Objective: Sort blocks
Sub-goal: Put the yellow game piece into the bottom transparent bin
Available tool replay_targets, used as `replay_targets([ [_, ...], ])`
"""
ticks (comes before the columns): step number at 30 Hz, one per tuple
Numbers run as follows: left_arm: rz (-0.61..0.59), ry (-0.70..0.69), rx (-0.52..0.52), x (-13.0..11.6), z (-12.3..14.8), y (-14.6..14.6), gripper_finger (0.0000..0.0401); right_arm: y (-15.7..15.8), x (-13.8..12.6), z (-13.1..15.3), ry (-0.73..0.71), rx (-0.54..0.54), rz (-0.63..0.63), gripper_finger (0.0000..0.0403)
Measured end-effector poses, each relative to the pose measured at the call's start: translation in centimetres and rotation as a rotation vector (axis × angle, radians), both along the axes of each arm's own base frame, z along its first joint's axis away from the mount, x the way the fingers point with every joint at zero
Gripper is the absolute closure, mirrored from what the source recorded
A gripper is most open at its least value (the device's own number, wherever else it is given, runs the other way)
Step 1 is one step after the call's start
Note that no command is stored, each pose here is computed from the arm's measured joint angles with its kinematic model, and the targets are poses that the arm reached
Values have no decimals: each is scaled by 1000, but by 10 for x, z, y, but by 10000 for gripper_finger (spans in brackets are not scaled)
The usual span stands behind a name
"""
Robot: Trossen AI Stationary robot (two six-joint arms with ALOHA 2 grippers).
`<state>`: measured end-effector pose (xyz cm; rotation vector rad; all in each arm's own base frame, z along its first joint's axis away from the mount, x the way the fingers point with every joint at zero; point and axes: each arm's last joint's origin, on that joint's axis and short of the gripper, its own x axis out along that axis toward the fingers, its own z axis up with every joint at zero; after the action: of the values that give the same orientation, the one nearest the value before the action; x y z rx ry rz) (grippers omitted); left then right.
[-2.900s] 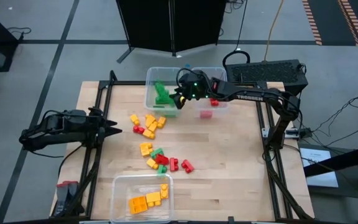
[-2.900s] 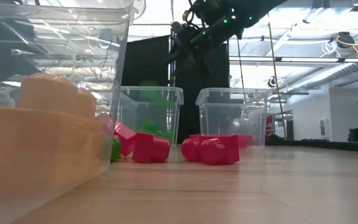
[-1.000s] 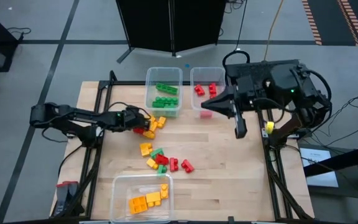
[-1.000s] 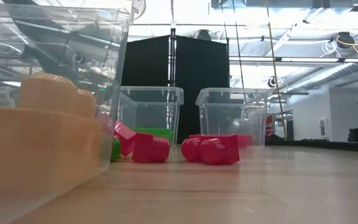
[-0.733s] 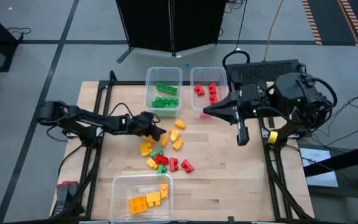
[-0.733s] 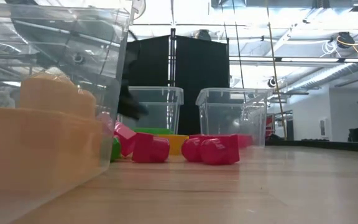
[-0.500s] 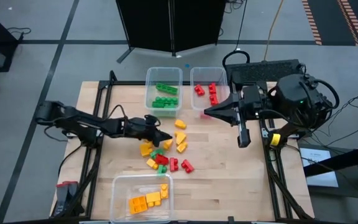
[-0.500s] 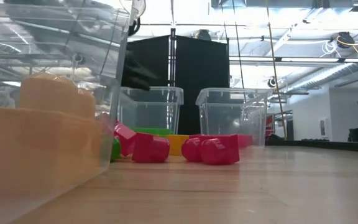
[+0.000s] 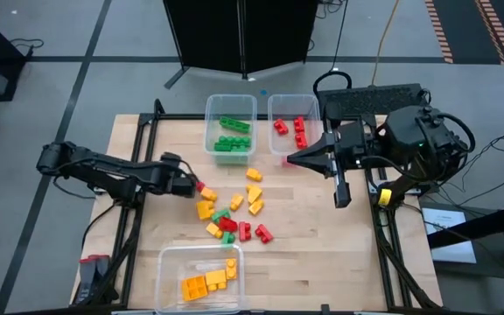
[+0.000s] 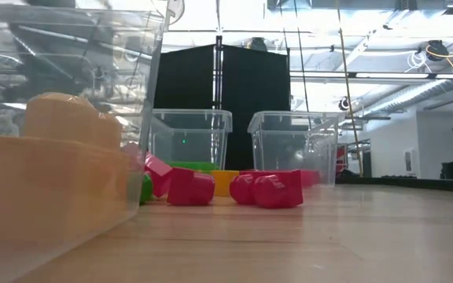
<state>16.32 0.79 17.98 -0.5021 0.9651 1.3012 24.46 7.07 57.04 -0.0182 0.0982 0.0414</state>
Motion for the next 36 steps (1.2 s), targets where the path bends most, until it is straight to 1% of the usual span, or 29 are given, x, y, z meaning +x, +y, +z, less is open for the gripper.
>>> replay_targets([
  [3,75,54,-53,-17,-20,-1,401,0,0,0,5,3,0,403],
  [4,75,49,-58,-19,-27,-1,401,0,0,-1,6,4,0,403],
  [8,60,-72,-78,-13,-40,-1,401,0,0,-1,9,2,3,403],
  [11,17,-192,-110,-1,-42,-2,401,0,0,-1,10,1,5,403],
  [13,-50,-278,-185,11,-41,-5,401,0,0,-1,10,1,5,403],
  [14,-106,-331,-212,19,-41,-7,401,0,0,-1,10,1,5,403],
  [16,-220,-477,-241,38,-36,-10,401,0,0,-1,9,0,5,403],
  [19,-343,-721,-322,65,-29,-15,401,0,0,-1,9,-2,6,403],
  [22,-519,-922,-354,88,-17,-20,401,0,0,-1,14,-10,6,403],
  [23,-568,-967,-364,94,-13,-21,401,0,0,-3,29,-18,7,403],
  [26,-657,-1035,-398,105,-3,-25,401,-2,-2,-13,129,-56,-7,403],
  [29,-725,-1095,-434,111,16,-31,401,-4,-3,-25,239,-61,-90,403],
  [32,-803,-1197,-445,110,47,-38,401,-9,3,-45,363,-100,-194,403],
  [36,-904,-1377,-366,95,101,-45,401,-15,21,-83,549,-157,-280,403],
])
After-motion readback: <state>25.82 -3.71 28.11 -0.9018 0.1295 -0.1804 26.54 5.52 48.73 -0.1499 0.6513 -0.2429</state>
